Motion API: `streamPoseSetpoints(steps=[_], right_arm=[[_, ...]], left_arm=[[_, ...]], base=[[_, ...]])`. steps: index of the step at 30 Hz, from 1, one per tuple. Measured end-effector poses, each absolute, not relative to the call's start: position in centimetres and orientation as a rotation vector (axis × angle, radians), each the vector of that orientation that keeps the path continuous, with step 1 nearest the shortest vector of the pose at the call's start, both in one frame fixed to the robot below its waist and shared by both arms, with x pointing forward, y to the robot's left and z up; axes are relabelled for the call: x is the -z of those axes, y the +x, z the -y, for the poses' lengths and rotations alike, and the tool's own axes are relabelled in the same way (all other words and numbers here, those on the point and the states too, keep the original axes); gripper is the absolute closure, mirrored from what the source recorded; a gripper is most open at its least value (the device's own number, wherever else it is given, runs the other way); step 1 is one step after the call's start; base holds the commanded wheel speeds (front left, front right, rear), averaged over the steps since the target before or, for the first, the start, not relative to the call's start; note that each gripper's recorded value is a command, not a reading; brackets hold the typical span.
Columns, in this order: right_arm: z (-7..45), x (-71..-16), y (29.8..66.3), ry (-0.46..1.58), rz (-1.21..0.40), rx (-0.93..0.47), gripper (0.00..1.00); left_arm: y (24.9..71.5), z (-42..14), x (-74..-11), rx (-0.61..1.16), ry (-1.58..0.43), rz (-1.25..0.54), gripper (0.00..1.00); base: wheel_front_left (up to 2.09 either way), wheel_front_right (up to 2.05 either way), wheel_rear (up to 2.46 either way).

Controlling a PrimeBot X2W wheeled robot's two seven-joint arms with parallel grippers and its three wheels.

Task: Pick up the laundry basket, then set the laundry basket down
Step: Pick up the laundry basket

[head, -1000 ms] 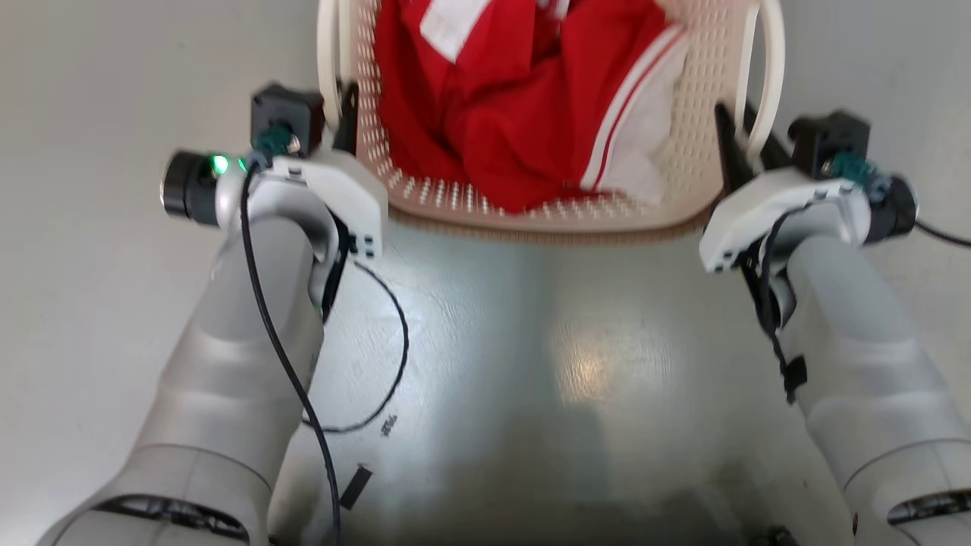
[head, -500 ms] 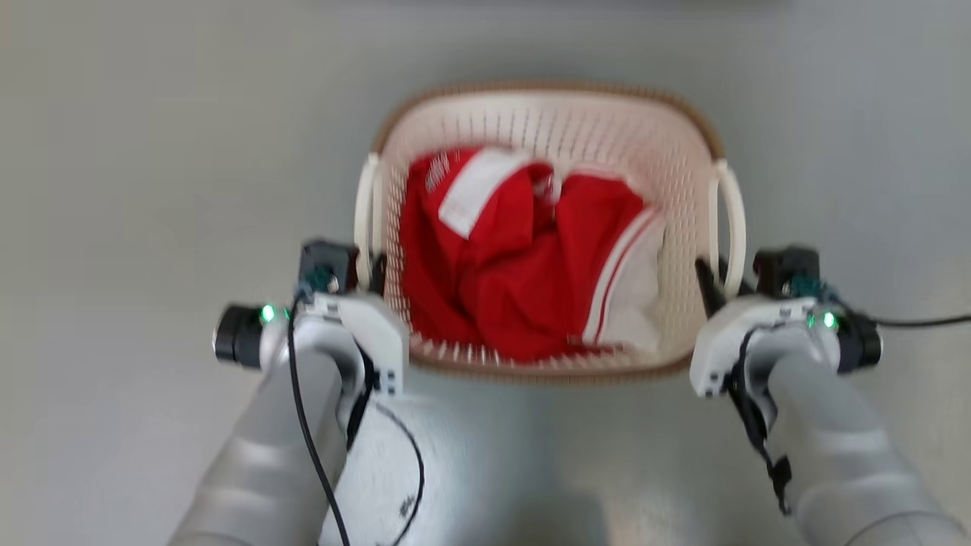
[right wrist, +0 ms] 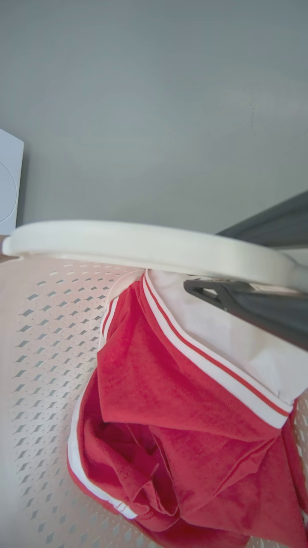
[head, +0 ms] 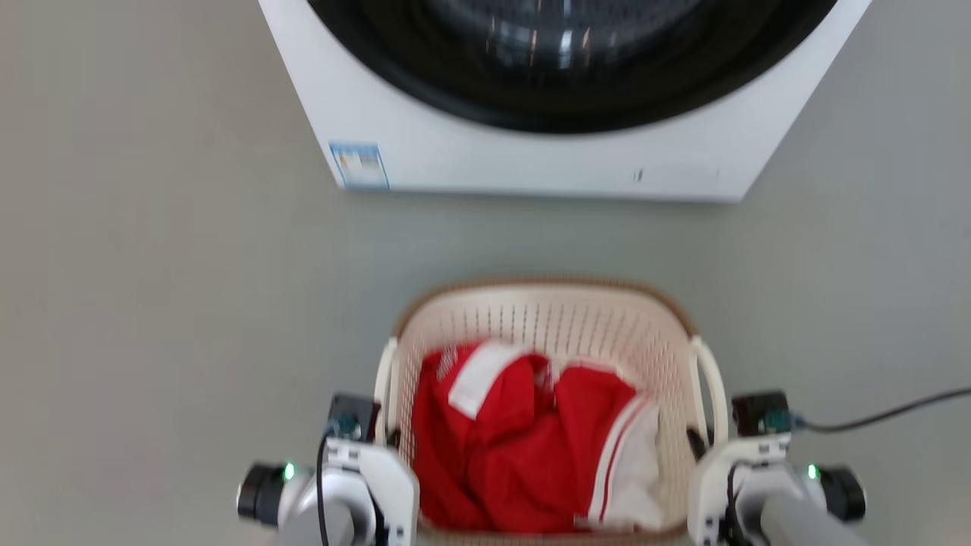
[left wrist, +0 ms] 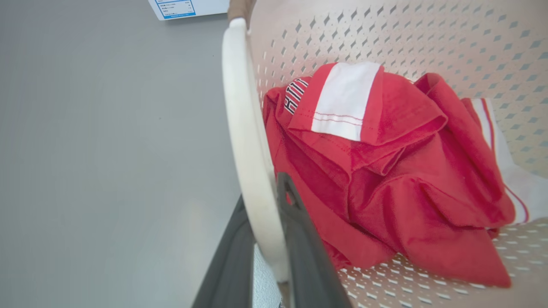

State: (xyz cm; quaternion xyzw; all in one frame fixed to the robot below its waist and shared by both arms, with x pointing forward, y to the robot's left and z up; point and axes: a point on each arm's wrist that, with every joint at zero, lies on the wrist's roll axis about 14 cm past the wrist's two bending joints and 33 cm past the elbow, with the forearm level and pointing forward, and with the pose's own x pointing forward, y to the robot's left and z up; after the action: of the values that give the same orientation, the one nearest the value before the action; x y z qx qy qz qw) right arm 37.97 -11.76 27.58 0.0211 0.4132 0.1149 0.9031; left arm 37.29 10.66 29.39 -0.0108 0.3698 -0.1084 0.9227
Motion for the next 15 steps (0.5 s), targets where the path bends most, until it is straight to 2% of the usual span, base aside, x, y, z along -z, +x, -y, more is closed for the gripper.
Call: streamPoseSetpoints(steps=[9, 15], right_arm=[[12.0, -30.4, 34.0, 0.053, -0.822, -0.228, 1.00], [11.9, -31.7, 33.2, 0.054, -0.795, -0.229, 1.00]], left_arm=[[33.3, -10.0, -31.9, 0.246, 0.001, -0.731, 1.00], [32.2, -9.9, -33.1, 0.248, 0.013, -0.704, 1.00]], base=[[0.00, 0.00, 0.00], [0.00, 0.00, 0.00]])
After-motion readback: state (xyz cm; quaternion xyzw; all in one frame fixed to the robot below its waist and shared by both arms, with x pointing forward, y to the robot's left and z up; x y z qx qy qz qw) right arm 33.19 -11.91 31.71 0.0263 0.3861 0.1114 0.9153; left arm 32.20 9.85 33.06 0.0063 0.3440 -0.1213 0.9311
